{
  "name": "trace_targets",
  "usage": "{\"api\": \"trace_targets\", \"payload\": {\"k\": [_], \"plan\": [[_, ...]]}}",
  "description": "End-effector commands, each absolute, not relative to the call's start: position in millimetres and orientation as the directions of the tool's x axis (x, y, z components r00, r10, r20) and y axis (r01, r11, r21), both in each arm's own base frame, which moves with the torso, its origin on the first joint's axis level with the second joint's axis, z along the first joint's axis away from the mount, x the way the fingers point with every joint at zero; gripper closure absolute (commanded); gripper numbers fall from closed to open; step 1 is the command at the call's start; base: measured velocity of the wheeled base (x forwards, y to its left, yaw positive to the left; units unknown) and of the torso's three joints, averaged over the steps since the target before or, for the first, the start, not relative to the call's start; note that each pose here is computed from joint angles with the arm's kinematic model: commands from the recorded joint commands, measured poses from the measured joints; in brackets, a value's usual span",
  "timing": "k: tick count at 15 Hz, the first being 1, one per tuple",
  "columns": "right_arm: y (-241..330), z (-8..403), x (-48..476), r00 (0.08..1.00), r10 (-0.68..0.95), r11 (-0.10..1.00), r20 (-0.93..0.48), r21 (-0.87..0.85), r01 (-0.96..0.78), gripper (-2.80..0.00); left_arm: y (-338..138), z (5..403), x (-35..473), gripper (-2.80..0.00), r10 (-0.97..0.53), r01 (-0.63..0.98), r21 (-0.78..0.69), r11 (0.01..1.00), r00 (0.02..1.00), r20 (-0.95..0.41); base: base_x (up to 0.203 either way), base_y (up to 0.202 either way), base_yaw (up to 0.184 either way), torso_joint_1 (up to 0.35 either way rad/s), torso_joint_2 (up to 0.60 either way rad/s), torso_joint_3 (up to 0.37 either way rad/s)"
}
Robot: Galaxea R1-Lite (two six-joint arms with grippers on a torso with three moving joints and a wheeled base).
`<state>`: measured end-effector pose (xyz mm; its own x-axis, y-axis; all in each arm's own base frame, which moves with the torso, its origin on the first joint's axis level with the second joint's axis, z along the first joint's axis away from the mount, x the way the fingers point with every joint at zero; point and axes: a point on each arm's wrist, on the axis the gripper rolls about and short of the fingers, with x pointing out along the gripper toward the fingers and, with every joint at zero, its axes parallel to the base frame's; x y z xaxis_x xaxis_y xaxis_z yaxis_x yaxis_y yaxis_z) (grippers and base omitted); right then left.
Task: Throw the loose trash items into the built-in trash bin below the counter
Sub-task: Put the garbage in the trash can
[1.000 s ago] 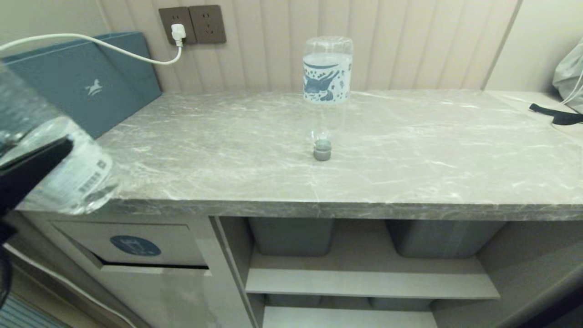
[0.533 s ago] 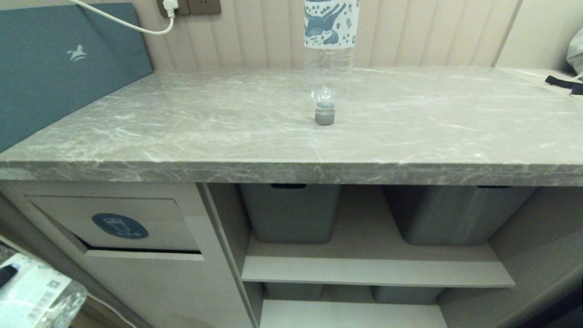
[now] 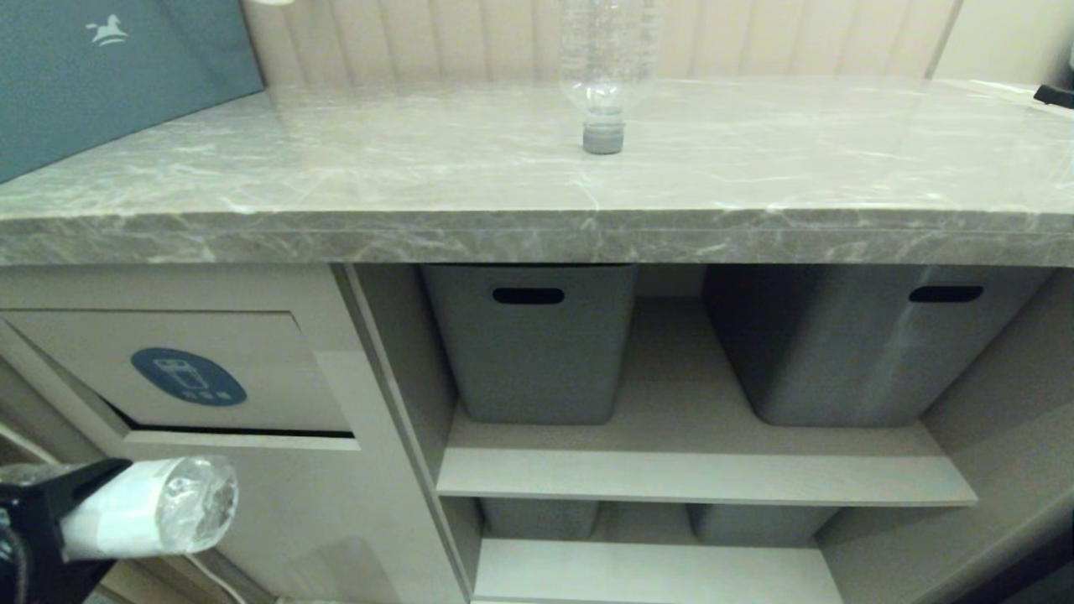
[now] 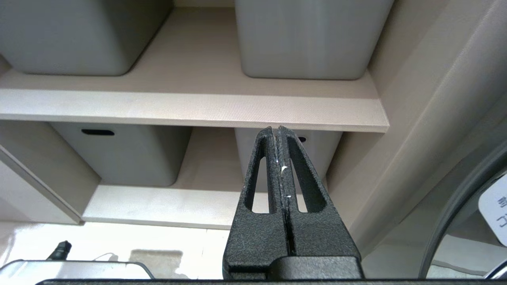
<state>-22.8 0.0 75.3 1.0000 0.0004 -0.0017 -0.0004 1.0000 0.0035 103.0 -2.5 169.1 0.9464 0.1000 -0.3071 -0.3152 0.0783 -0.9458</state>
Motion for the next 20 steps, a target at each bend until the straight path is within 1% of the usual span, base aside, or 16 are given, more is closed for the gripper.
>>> {"api": "trace_targets", "payload": {"k": [1,4,6,13,17,19,20], "plan": [[0.0,75.2,-22.8,1.000,0.000,1.000,-0.003,0.002,0.000,0.00,0.7,156.9,129.6,0.00,0.118,-0.395,-0.918,0.031,0.914,-0.389,0.000,0.000,0.000,-0.020,0.07,0.044],[0.0,75.2,-22.8,1.000,0.000,1.000,-0.003,0.003,0.000,0.00,20.3,154.4,165.7,0.00,0.146,-0.376,-0.924,-0.066,0.913,-0.381,0.000,0.000,0.000,-0.001,0.01,0.014],[0.0,75.1,-22.9,1.000,0.000,1.000,-0.002,0.003,0.000,0.00,27.4,151.9,184.2,0.00,0.125,-0.344,-0.935,-0.083,0.928,-0.352,0.000,0.000,0.000,0.000,0.00,0.000],[0.0,75.2,-22.8,1.000,0.000,1.000,-0.003,0.000,0.000,0.00,36.5,116.8,244.3,0.00,0.100,-0.334,-0.939,-0.080,0.935,-0.341,0.000,0.000,0.000,0.000,0.00,0.000],[0.0,75.2,-22.8,1.000,0.000,1.000,-0.002,-0.003,0.000,0.00,35.8,123.7,273.8,0.00,0.085,-0.267,-0.962,-0.065,0.959,-0.272,0.000,0.000,0.000,0.000,0.00,0.000],[0.0,75.2,-22.8,1.000,0.000,1.000,-0.003,-0.003,0.000,0.00,30.0,123.9,284.1,0.00,0.064,-0.261,-0.964,-0.051,0.962,-0.264,0.000,0.000,0.000,0.000,0.00,0.000],[0.0,75.1,-22.9,1.000,0.000,1.000,-0.002,-0.003,0.000,0.00,28.4,123.6,286.8,-2.80,0.058,-0.262,-0.964,-0.036,0.963,-0.264,0.000,0.000,0.000,0.000,0.00,0.000]]}}
